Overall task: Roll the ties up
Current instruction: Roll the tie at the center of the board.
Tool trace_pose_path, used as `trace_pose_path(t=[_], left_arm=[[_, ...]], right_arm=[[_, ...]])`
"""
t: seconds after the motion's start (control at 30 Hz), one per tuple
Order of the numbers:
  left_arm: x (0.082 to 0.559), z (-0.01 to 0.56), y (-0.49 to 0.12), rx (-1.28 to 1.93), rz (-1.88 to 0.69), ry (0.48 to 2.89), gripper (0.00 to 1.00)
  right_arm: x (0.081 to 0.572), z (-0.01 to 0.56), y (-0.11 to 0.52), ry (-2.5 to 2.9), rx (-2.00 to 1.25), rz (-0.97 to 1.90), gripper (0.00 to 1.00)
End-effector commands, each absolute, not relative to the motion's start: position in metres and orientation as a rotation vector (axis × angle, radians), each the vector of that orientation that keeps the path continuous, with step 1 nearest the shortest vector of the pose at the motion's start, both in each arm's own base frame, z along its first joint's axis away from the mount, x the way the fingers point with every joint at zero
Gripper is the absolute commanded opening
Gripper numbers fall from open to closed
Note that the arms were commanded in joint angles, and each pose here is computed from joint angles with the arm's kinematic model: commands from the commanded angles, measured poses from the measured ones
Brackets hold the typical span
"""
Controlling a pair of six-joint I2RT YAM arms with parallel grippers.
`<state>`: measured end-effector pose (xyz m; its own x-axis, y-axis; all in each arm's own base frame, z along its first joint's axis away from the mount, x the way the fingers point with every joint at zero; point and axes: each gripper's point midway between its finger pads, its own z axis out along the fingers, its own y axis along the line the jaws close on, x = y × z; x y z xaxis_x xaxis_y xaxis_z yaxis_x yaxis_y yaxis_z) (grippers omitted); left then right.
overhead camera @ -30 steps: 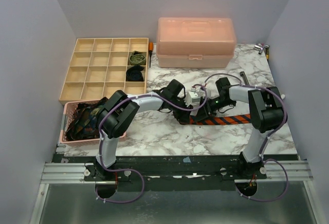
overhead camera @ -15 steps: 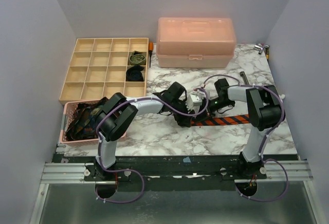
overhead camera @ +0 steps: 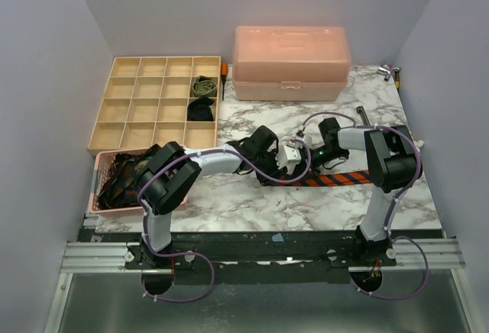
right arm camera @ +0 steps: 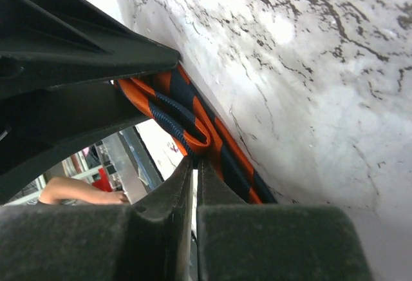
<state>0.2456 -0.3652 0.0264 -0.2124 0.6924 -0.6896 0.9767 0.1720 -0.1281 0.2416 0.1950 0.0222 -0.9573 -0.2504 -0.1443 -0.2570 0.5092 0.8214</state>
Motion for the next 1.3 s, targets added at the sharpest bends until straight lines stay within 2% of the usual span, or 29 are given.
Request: trace_pose_path(t=[0.0, 0.1, 0.17, 0.27, 0.33, 0.4, 0.47, 0.57, 0.7, 0.83, 1.03, 1.27], left_arm=[[0.223, -0.014, -0.332, 1.683, -0.641, 2.106, 0.36], [0.222, -0.016, -0.332, 1.692, -0.633, 2.104, 0.35], [0.221, -0.017, -0.332, 1.694, -0.632, 2.108, 0.35], [0.220, -0.017, -0.332, 1.698, -0.638, 2.112, 0.35], [0.221, -0.016, -0.333, 1.694, -0.643, 2.116, 0.35], [0.220, -0.015, -0.334, 1.685, -0.651, 2.131, 0.38], [0.219, -0.011, -0.337, 1.663, -0.674, 2.142, 0.44], [0.217, 0.007, -0.341, 1.595, -0.768, 2.127, 0.55], [0.218, 0.054, -0.347, 1.444, -0.945, 2.078, 0.63], [0.210, 0.097, -0.351, 1.294, -1.194, 2.056, 0.66], [0.189, 0.119, -0.354, 1.052, -1.698, 2.129, 0.59], [0.189, 0.110, -0.367, 0.863, -1.901, 2.240, 0.51]], right_arm=[[0.243, 0.037, 0.200, 2.669, -0.514, 1.533, 0.16], [0.244, 0.044, 0.203, 2.636, -0.537, 1.574, 0.40], [0.248, 0.045, 0.205, 2.627, -0.530, 1.572, 0.43], [0.251, 0.044, 0.206, 2.622, -0.519, 1.580, 0.43], [0.251, 0.042, 0.207, 2.621, -0.509, 1.599, 0.39], [0.252, 0.036, 0.205, 2.635, -0.514, 1.572, 0.25], [0.251, 0.027, 0.202, 2.670, -0.507, 1.528, 0.10], [0.248, 0.011, 0.196, 2.739, -0.472, 1.469, 0.01], [0.248, 0.001, 0.193, 2.790, -0.443, 1.434, 0.00], [0.249, -0.004, 0.192, 2.813, -0.432, 1.407, 0.00], [0.249, -0.005, 0.191, 2.820, -0.426, 1.406, 0.00], [0.249, -0.005, 0.191, 2.820, -0.430, 1.404, 0.00]])
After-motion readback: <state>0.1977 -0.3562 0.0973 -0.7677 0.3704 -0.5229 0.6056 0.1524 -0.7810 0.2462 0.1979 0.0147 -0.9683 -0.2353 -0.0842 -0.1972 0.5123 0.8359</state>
